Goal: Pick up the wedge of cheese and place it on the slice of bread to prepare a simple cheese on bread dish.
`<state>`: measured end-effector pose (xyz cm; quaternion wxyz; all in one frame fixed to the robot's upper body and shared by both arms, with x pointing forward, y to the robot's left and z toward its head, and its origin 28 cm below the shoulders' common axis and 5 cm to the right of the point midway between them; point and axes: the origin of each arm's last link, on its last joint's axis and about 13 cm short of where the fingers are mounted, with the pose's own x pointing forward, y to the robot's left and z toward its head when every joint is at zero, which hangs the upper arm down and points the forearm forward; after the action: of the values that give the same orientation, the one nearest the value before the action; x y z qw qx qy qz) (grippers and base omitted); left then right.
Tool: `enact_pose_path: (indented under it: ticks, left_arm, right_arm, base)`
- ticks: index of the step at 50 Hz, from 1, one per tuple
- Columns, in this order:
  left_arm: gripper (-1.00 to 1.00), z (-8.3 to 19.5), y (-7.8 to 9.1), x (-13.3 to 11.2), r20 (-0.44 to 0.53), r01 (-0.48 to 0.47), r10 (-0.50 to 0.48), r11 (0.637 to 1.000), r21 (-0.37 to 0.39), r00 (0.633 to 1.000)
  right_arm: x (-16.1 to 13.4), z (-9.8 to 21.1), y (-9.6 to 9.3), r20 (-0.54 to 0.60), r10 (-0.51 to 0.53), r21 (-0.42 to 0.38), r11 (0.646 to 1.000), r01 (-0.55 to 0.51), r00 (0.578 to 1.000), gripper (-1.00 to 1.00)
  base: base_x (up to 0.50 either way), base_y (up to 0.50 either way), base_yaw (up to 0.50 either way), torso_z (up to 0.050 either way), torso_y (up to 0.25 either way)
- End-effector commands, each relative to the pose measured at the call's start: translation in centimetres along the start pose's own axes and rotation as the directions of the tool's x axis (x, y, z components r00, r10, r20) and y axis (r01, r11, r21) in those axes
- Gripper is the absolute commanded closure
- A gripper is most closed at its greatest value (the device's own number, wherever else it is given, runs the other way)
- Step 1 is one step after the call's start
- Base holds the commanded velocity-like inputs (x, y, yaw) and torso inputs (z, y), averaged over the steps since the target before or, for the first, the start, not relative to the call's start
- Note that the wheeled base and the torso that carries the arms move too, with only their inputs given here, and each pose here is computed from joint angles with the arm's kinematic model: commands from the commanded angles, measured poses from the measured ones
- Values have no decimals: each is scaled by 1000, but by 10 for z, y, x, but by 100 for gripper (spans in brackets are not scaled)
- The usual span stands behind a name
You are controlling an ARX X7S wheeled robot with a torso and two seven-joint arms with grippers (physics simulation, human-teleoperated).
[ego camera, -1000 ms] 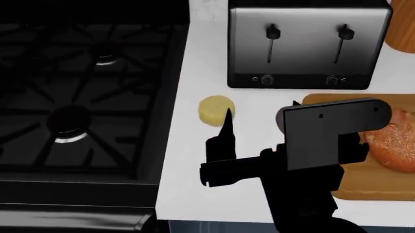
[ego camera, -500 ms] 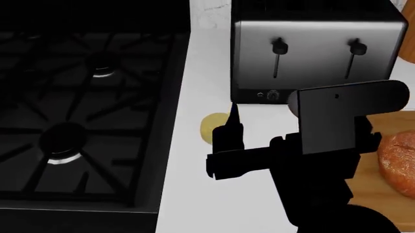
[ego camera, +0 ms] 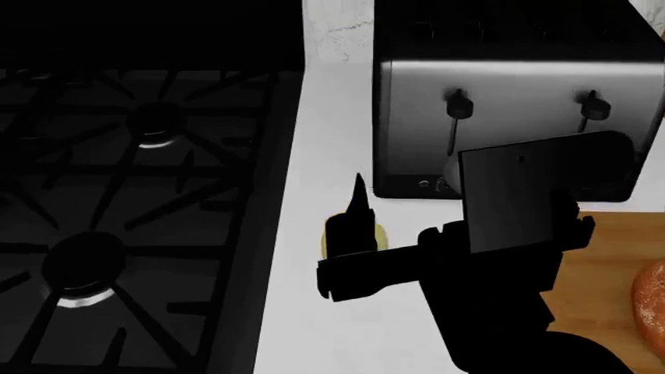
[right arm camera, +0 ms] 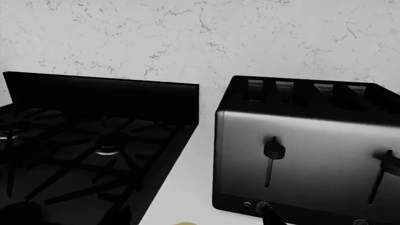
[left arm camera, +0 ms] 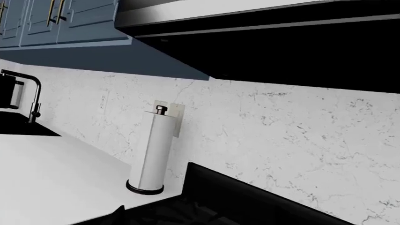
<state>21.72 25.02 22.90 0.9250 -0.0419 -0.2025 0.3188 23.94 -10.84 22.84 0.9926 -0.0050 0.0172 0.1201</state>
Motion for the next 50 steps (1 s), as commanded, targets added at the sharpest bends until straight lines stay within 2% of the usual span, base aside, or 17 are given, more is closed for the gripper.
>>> enact_pose_path:
  ticks: [1,30,32,34,50]
  left_arm:
    - [-100,0,0,0,1,-3,3,1000,-2,1000]
    - [-100,0,0,-1,2,3,-3,1000,1,1000]
    - [-100,0,0,-1,3,3,-3,1000,0,1000]
    - [-100,0,0,-1,2,1,-1,1000,-1,1000]
    - [-100,1,0,-1,10,2,-2,1000,-8,1000]
  right_arm:
    - [-1,-1,4,-11,24,-8,1000,-24,1000,-100]
    - [-4,-11,7,-70,56,34,998,-53,996,-100]
    - [-4,-11,7,-74,50,18,999,-49,996,-100]
    - [-5,-15,7,-103,66,43,997,-62,992,-100]
    - [5,-40,-6,-316,34,76,997,-11,948,-100]
  base:
    - [191,51,0,0,0]
    - [188,58,0,0,0]
    - [186,55,0,0,0]
    - [0,0,0,0,5]
    - [0,0,0,0,0]
